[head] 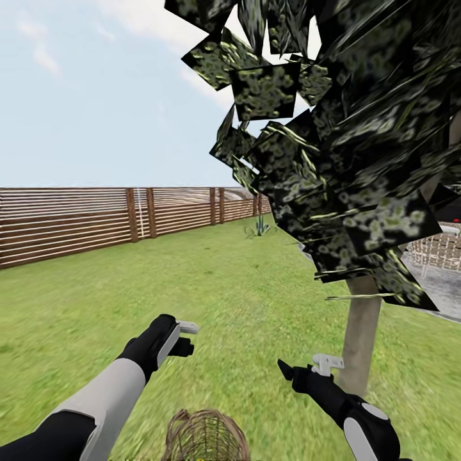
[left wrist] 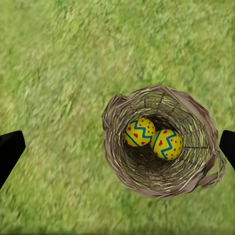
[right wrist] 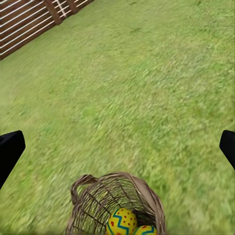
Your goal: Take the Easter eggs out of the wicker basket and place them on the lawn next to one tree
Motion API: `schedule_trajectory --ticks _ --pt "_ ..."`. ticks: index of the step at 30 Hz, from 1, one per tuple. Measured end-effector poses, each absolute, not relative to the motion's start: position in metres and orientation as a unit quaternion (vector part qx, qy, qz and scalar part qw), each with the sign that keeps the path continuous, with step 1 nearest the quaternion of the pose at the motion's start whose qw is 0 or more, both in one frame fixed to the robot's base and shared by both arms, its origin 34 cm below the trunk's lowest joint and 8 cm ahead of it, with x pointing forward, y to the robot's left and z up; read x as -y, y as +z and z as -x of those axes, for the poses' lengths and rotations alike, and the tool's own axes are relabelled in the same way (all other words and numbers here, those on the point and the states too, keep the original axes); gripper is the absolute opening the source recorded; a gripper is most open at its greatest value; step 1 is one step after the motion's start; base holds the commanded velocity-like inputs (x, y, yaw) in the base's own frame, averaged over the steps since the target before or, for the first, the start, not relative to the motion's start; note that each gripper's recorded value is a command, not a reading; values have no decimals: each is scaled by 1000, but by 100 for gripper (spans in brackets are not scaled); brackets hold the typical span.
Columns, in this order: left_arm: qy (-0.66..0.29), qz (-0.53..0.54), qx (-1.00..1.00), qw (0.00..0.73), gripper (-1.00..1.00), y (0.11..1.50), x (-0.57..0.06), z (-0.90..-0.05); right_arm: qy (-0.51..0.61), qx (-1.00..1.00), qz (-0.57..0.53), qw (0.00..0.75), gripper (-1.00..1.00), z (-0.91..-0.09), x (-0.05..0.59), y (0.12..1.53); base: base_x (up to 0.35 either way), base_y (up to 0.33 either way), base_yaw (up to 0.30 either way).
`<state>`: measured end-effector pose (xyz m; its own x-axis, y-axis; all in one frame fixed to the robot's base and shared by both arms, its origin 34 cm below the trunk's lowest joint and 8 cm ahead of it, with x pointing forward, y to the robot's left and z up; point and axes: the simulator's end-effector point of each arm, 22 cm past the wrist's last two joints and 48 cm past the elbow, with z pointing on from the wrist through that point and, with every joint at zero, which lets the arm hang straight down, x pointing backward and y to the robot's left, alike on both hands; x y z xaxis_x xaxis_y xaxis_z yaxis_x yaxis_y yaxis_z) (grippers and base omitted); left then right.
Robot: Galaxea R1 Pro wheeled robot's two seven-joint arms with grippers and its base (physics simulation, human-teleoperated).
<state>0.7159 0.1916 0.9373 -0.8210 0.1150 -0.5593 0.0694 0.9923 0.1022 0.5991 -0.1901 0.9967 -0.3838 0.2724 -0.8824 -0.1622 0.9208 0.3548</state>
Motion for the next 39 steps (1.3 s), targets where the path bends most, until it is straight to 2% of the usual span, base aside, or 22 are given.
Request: schedule_trajectory --ticks 18,39 --pt "40 -51 -957 284 100 923 -192 -716 196 -813 -39 547 100 -602 192 987 0 0 16" --pt "41 -52 -960 271 100 908 -192 -716 195 -822 -42 533 100 -603 192 971 0 0 -151"
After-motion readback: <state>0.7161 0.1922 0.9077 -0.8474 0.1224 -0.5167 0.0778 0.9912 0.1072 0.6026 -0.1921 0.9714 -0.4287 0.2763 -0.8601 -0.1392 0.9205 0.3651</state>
